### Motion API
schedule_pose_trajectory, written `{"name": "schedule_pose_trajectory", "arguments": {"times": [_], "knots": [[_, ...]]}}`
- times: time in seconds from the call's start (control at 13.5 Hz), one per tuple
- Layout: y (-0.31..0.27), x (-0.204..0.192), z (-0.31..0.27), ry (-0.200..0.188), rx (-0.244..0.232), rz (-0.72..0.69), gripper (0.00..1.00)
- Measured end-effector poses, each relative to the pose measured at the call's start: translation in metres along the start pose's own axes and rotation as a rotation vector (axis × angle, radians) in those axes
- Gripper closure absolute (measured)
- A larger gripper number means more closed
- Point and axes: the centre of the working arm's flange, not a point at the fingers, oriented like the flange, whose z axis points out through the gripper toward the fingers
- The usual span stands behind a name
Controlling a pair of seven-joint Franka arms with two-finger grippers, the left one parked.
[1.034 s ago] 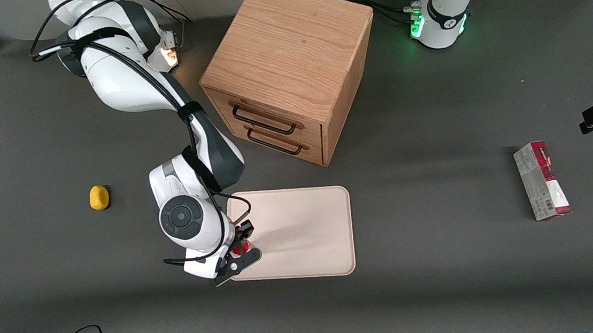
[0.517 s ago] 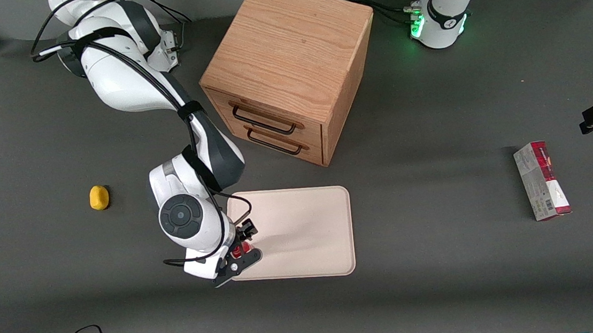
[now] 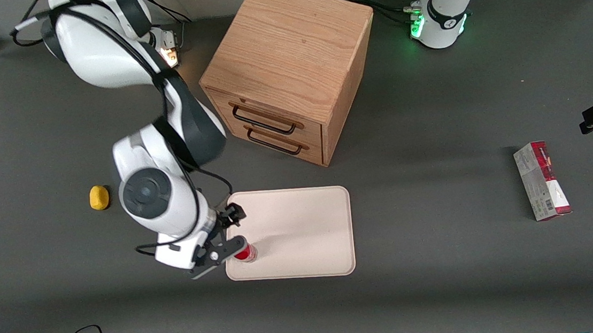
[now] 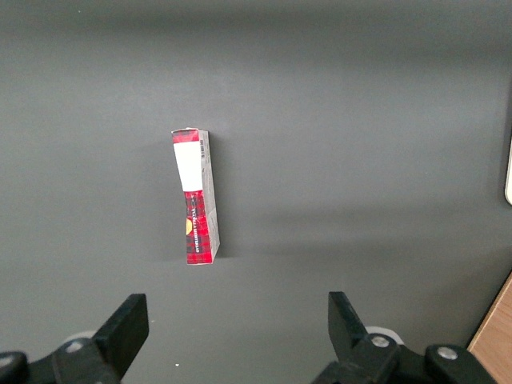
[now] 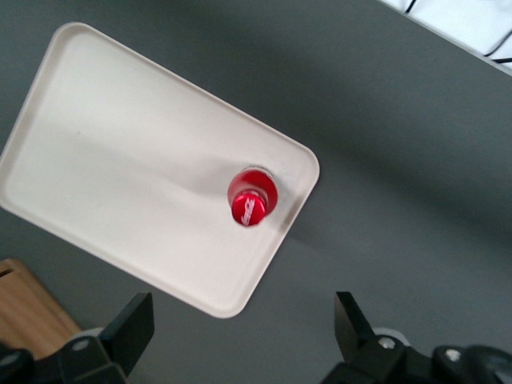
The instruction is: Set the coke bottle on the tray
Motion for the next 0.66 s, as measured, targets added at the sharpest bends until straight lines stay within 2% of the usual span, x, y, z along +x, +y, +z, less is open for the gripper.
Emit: {"name": "schedule_pose_trajectory", "arguments": {"times": [0.07,0.22,0.52,0.66], "knots": [[0.003,-0.012,-0.028,-0.011,0.001,0.004,0.00],[0.017,-0.042,-0.078,-0.059,0.000,0.026,0.00],[0.088,-0.113,-0.144,-0.072,0.016,0.137,0.00],[0.131,-0.161,-0.160,-0.060,0.030,0.214,0.00]]}}
